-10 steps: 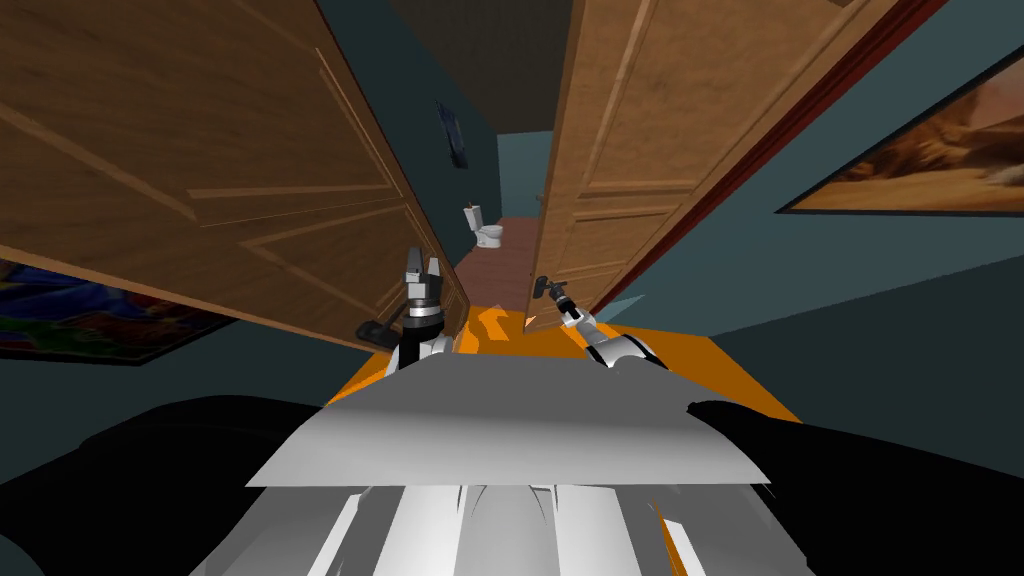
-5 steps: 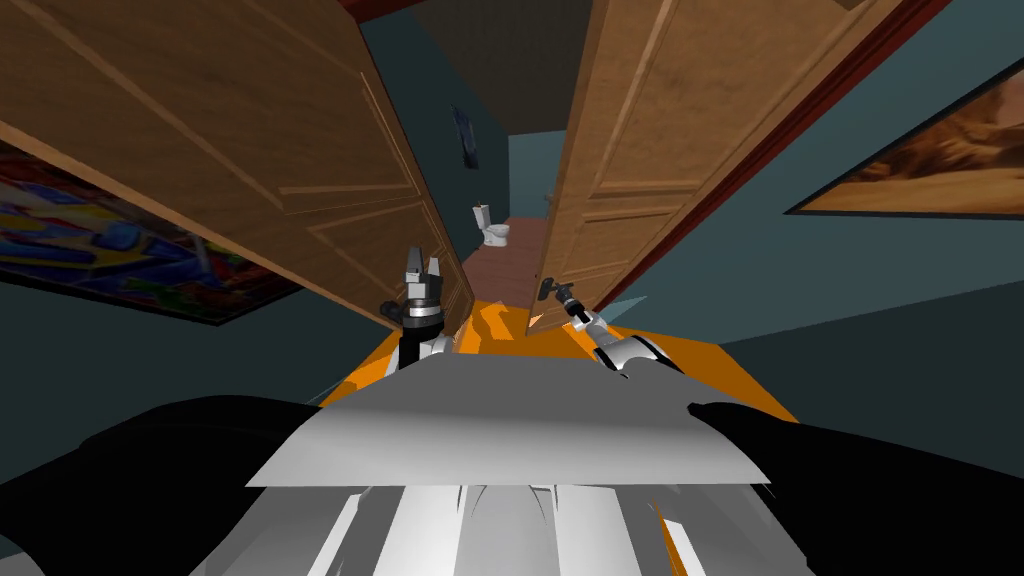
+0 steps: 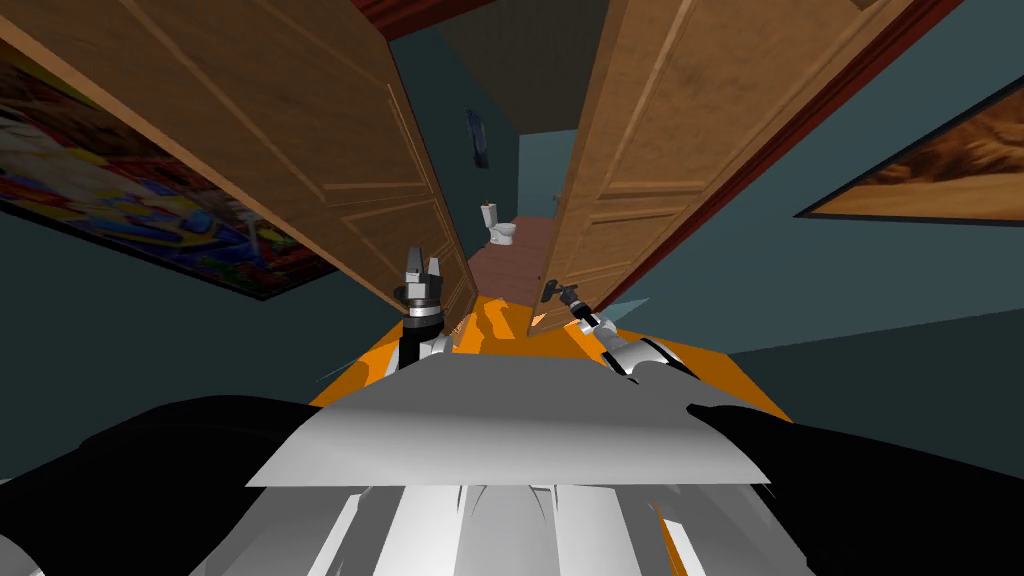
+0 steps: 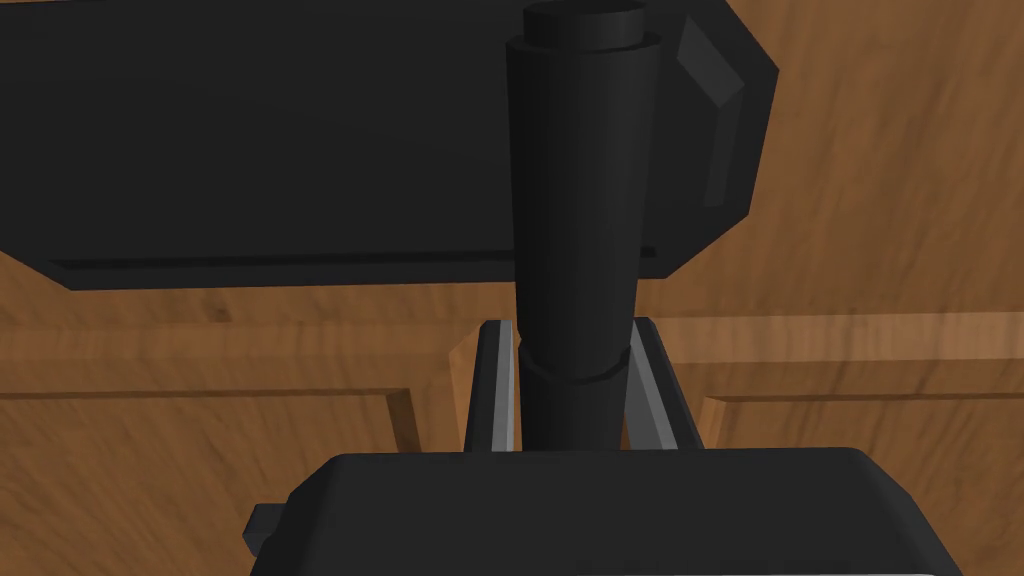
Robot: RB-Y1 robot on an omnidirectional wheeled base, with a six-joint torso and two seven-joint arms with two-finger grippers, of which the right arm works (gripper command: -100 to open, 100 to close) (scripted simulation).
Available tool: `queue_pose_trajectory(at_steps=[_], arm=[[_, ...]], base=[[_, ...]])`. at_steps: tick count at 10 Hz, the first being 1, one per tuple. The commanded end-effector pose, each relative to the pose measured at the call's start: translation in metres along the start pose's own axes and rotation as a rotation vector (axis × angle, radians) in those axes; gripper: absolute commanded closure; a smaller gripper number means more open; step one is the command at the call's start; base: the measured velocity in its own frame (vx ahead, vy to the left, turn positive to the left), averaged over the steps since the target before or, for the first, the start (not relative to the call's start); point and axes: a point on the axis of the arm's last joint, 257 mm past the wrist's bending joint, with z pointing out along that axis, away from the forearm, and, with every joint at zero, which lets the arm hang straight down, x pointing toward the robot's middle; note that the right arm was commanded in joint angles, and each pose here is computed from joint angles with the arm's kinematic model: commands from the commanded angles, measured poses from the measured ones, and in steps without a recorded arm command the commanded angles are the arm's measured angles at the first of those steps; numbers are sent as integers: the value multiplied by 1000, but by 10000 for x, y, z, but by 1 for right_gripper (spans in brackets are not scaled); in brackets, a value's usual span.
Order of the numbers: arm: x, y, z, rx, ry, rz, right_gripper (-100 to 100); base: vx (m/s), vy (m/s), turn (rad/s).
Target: Pull the door open
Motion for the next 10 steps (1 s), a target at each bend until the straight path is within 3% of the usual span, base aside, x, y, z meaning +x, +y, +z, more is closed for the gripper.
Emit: queue_pose_trajectory(at_steps=[1,4,7,10], arm=[[0,0,0,0,0,0,100],[50,-1,-132,-2,61,-1,100],[70,1,-182,-2,85,0,100],[118,1,-304,1,140,2,100]], base=[[-65,-42,25],[-156,-135,102],[-115,-99,29],[-140,-148,95]])
